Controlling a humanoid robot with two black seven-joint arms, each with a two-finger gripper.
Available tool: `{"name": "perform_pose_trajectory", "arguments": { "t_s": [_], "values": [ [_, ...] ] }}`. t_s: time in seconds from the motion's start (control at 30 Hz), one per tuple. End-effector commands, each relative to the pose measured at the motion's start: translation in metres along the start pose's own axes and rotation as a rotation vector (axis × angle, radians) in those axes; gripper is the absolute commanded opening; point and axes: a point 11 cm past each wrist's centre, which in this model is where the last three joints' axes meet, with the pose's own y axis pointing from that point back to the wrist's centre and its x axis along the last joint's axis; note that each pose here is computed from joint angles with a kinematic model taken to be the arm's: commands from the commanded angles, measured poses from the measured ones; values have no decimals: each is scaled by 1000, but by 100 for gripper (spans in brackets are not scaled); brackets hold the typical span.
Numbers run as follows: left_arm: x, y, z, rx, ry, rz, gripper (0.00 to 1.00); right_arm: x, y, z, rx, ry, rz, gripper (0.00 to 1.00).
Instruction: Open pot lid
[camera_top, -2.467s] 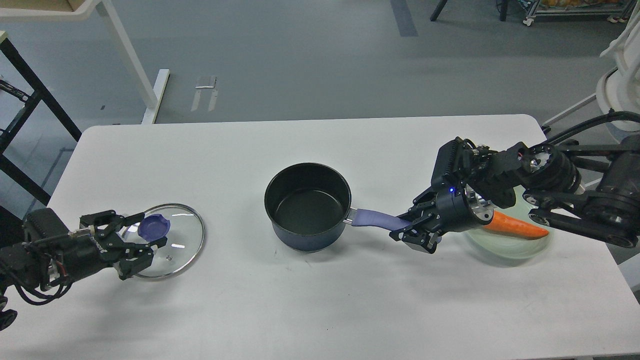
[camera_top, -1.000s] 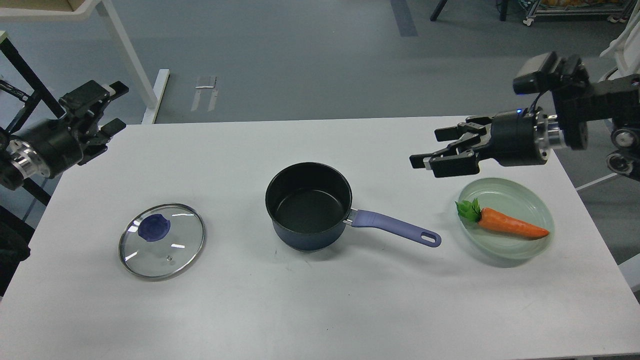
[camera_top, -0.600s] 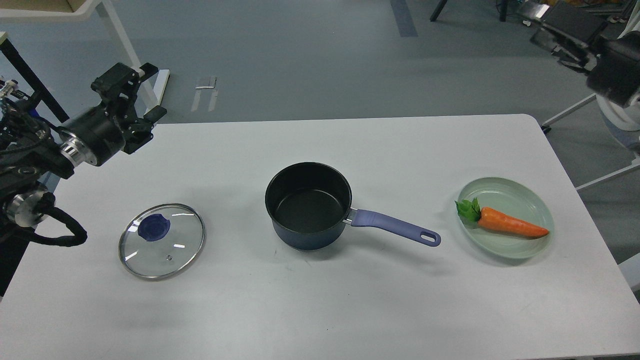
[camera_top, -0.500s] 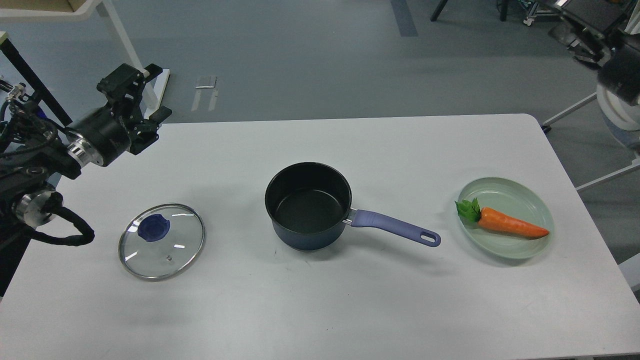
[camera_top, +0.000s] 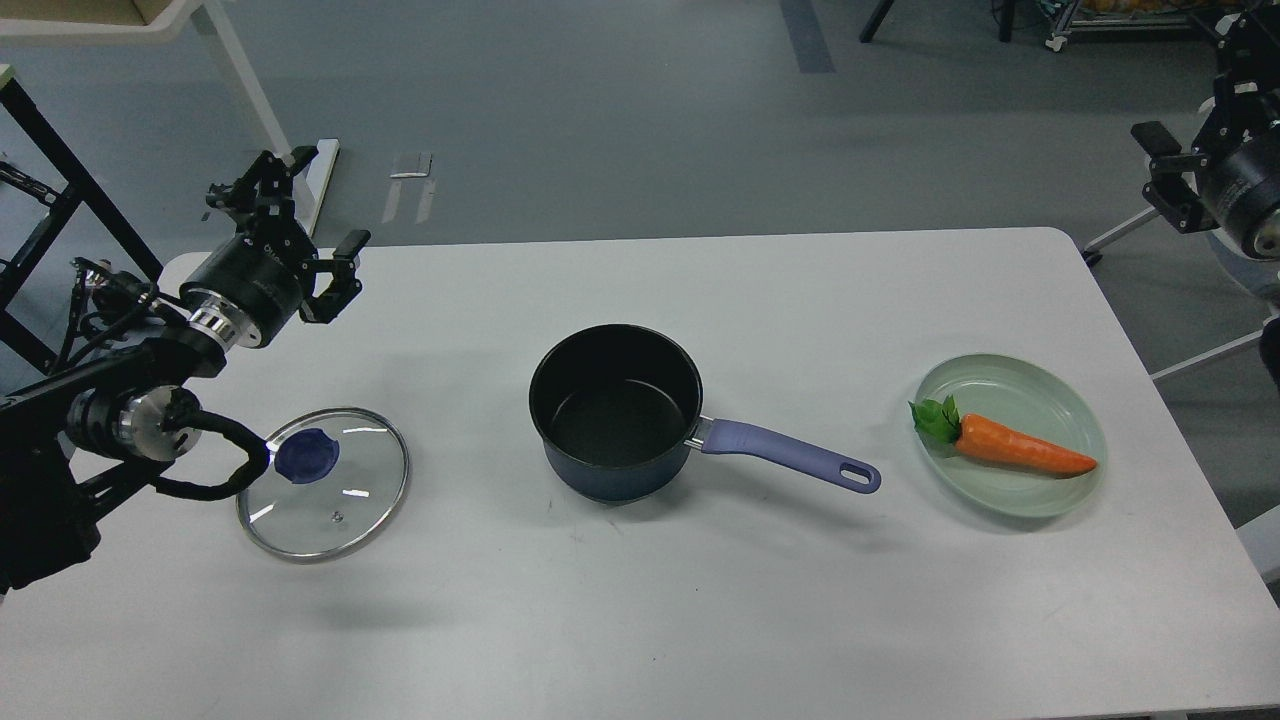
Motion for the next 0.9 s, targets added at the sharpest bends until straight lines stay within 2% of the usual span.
{"name": "perform_pose_trajectory", "arguments": {
  "t_s": [0.0,0.2,0.6,0.87],
  "values": [
    [-1,3,-7,31,54,-21,99,-13,-2,11,-25,-141,-50,100],
    [-1,8,-13,41,86,-46,99,-30,-3,26,-44,-276,-106,100],
    [-7,13,-24,61,116,-91,99,-43,9,99,-150,-339,-87,100],
    [-2,12,-38,67,115,-62,99,-75,15,133,-212,-365,-144,100]
  ]
}}
